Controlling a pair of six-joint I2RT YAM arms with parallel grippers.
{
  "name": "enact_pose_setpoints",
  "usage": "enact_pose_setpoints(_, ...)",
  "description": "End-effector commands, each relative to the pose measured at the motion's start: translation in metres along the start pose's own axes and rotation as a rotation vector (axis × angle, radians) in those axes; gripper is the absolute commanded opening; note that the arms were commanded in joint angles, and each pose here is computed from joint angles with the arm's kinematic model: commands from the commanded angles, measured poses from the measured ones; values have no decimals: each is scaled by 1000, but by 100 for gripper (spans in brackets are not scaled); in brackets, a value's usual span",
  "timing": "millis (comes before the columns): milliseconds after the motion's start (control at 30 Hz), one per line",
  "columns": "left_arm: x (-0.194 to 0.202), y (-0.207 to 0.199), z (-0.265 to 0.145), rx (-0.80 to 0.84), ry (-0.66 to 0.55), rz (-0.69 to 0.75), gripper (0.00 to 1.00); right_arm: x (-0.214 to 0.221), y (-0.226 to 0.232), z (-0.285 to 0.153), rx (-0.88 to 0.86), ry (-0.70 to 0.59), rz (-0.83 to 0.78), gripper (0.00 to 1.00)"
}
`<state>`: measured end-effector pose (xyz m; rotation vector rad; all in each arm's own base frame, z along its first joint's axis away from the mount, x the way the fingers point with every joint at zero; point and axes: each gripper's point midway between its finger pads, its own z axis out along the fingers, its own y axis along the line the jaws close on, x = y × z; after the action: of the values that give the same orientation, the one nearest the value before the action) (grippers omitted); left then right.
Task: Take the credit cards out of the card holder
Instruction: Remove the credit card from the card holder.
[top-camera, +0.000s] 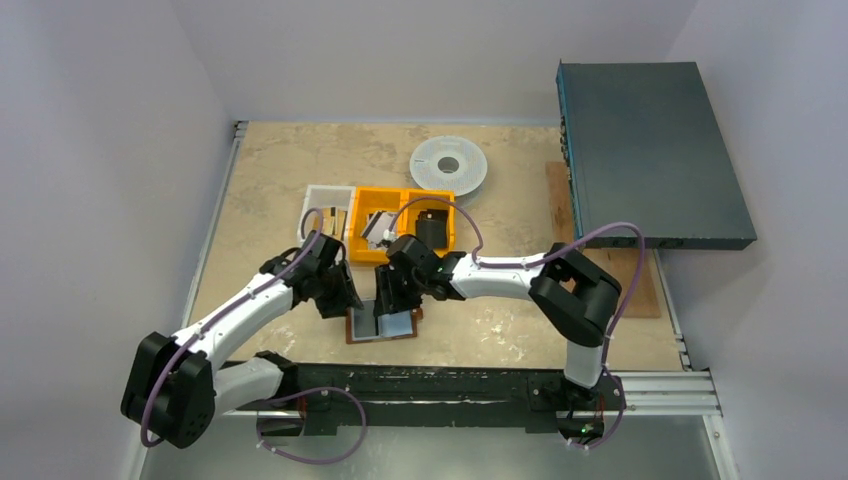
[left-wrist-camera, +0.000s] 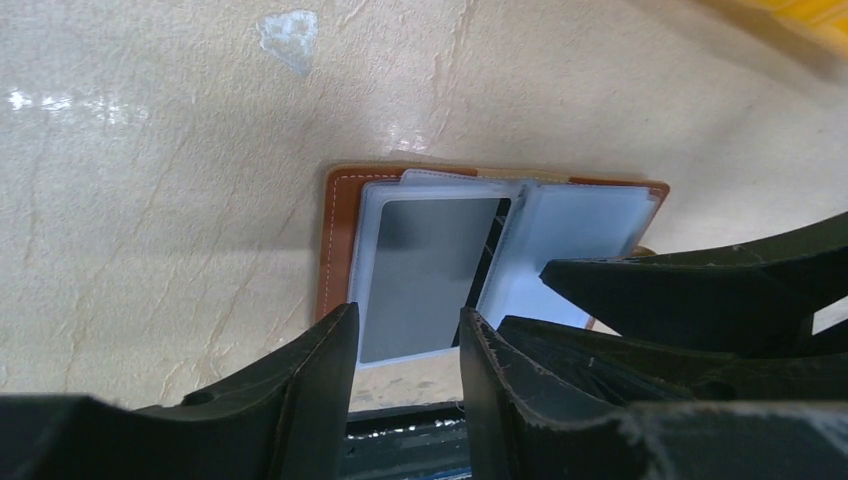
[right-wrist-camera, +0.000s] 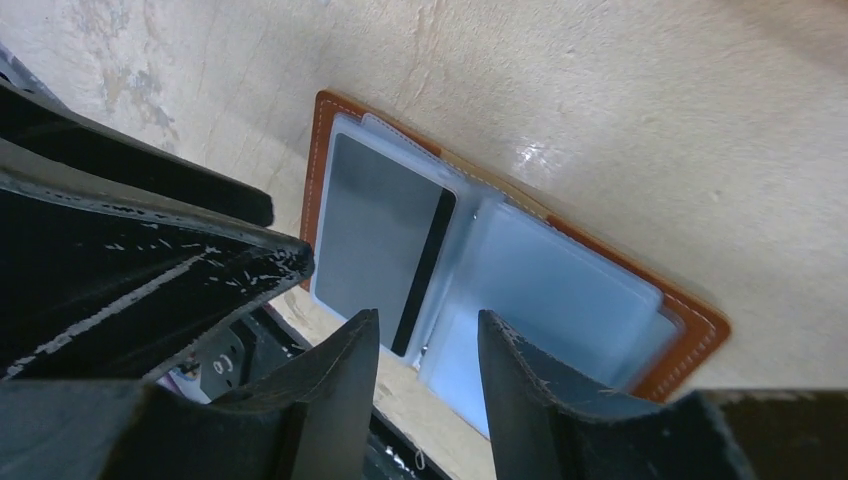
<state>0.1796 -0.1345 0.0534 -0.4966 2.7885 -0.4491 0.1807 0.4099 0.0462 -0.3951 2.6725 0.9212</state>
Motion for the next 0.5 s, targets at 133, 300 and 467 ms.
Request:
enact_pose_setpoints(133,1,-9,19,55,16,-23,33,-8,30,8,-139,2,29,40)
enact_pose_setpoints(300,5,-4,27,38,32,-29,27,-4,27,13,-144,11,45,39)
enact_pose_setpoints(467,9,3,33,14,47,-38,21,-1,21,15,-137,16,59,38)
